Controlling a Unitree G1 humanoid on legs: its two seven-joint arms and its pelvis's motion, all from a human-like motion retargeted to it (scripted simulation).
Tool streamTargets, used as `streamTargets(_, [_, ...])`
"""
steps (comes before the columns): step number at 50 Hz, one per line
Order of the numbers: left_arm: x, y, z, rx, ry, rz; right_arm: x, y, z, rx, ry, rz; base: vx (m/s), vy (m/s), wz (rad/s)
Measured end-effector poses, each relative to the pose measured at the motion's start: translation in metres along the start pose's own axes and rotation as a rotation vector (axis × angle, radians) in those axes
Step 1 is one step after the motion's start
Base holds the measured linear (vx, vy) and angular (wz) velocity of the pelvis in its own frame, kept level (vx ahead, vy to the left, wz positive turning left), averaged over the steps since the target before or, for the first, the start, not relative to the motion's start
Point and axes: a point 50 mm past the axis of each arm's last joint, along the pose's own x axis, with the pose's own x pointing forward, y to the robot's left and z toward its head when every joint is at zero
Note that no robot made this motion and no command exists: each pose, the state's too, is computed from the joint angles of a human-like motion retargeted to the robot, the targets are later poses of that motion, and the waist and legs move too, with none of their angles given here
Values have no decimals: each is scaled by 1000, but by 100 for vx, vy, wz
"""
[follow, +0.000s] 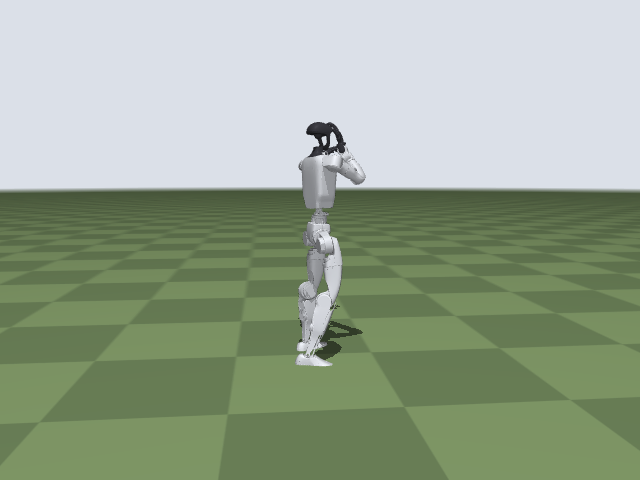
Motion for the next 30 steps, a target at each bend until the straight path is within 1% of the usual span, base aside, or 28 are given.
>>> streamTargets(4, [-4,7,25,141,-210,175,0,0,5,86,-59,-53,0,1,-49])
streamTargets(7, [-6,10,26,212,-255,263,0,0,7,137,-86,-84,0,2,-46])
streamTargets(9, [-2,8,16,194,-174,212,2,3,6,143,-71,-63,0,2,-42])
streamTargets(14, [-1,-5,-25,52,139,-75,4,10,1,109,-5,28,0,2,-33])
streamTargets(16, [-5,-8,-37,54,197,-126,4,10,1,108,-2,39,1,2,-21])
streamTargets(19, [-12,-8,-48,144,197,-108,3,7,5,114,-25,16,0,0,0])
streamTargets(23, [-22,-3,-57,367,114,12,1,0,10,129,-77,-53,0,0,0])
streamTargets(25, [-27,-1,-63,435,107,48,1,-2,11,126,-91,-75,0,0,0])
streamTargets(27, [-30,-1,-71,430,146,43,2,-2,11,115,-89,-80,0,0,0])
streamTargets(30, [-35,-3,-88,252,304,-24,4,1,7,78,-58,-40,1,0,21])
